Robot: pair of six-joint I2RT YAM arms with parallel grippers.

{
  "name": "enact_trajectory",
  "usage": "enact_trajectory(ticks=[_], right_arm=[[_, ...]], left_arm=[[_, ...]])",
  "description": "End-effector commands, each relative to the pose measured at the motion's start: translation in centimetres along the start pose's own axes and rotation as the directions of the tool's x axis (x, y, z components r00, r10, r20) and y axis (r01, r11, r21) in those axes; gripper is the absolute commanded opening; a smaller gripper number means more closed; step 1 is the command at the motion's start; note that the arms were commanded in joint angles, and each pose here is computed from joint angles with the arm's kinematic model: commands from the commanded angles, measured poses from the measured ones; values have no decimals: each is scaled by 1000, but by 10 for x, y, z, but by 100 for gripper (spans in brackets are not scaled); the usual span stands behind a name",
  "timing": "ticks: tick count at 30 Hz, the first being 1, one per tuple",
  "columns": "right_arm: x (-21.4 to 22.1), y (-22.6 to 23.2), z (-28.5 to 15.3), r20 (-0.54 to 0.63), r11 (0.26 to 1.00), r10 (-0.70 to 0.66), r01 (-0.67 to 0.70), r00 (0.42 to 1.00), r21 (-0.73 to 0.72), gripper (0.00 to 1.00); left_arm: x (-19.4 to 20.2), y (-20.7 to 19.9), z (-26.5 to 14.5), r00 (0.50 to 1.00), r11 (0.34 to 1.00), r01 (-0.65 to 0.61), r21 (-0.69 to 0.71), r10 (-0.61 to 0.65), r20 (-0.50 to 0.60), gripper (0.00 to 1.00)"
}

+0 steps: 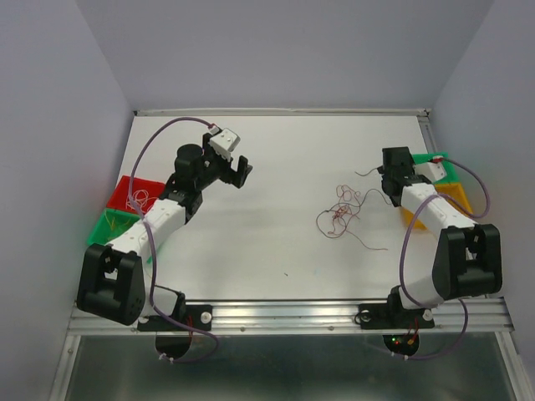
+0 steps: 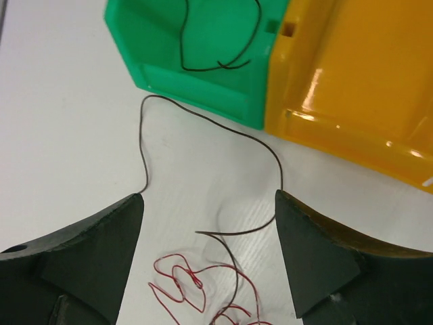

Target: Untangle the cables

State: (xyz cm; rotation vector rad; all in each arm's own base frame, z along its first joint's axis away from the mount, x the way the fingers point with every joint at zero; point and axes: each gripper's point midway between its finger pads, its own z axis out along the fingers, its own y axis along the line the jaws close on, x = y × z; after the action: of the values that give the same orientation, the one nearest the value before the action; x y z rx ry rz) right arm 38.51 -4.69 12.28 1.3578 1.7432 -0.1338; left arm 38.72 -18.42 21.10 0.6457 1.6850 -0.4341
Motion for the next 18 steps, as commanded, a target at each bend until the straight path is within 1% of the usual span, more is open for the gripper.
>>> enact_trajectory(ticks=[1, 3, 9, 14, 15, 16, 17, 18], right_arm=[[8, -9, -12, -48, 991, 128, -129, 991, -19, 84], [12, -11, -12, -63, 989, 145, -146, 987, -16, 84], [39, -14, 1, -134, 989, 145, -142, 980, 29, 84], [64, -21, 15, -169, 986, 160, -148, 973, 80, 80], [68, -22, 17, -175, 985, 161, -148, 971, 85, 78], [70, -23, 18, -175, 985, 163, -149, 971, 90, 73], [72, -22, 19, -175, 984, 168, -154, 970, 90, 66], [74, -22, 20, -174, 984, 167, -154, 970, 87, 64]], left_arm=[[-44, 0, -8, 992, 999, -51, -7, 52, 115, 99], [-45, 0, -9, 992, 999, -52, -7, 53, 118, 99], [-46, 0, -10, 991, 998, -56, -13, 57, 120, 99], [-47, 3, -11, 991, 998, -57, -32, 60, 121, 99], [-46, 3, -11, 991, 998, -56, -33, 60, 119, 99], [-47, 3, -11, 991, 998, -58, -32, 62, 121, 99], [-47, 4, -11, 991, 998, -58, -35, 62, 122, 99], [-47, 4, -11, 991, 998, -59, -35, 63, 120, 99]])
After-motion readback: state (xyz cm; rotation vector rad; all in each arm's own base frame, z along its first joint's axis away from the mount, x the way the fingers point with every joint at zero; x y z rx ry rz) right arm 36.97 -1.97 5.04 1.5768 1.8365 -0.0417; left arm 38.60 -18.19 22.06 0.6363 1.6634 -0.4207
